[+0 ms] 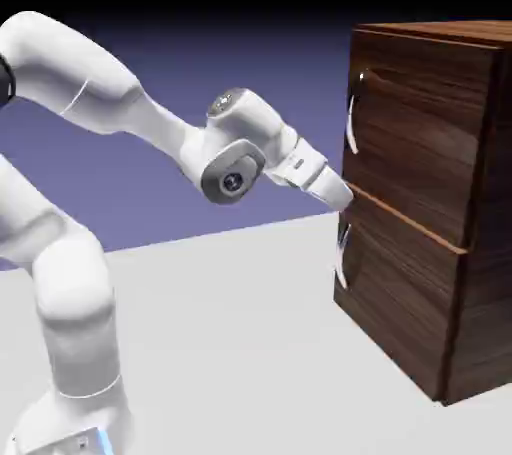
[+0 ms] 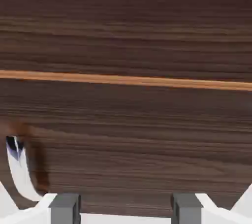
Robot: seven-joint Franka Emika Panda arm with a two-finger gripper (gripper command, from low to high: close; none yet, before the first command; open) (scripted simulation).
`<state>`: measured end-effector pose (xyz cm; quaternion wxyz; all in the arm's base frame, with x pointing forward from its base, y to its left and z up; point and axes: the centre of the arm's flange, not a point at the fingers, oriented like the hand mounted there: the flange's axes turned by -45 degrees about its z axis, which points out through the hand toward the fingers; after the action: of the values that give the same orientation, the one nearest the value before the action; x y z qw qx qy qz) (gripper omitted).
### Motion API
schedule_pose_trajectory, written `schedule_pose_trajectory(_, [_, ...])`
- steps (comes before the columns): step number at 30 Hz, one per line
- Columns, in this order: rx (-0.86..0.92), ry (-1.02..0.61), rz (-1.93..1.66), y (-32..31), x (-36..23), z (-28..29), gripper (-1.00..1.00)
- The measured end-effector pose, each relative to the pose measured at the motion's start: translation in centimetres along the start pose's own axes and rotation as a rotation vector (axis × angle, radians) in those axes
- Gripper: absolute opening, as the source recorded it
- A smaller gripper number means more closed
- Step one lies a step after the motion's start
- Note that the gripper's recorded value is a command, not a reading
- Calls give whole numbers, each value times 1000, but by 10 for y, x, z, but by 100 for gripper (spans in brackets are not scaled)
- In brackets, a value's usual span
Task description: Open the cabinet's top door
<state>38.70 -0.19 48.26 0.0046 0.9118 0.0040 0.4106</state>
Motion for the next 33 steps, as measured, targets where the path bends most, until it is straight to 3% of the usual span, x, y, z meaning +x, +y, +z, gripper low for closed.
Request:
schedule_pose_trajectory(19, [-48,344,175,-9,66,-118,0])
schedule_pose_trajectory(33, [-45,558,163,-72,75,-137,0])
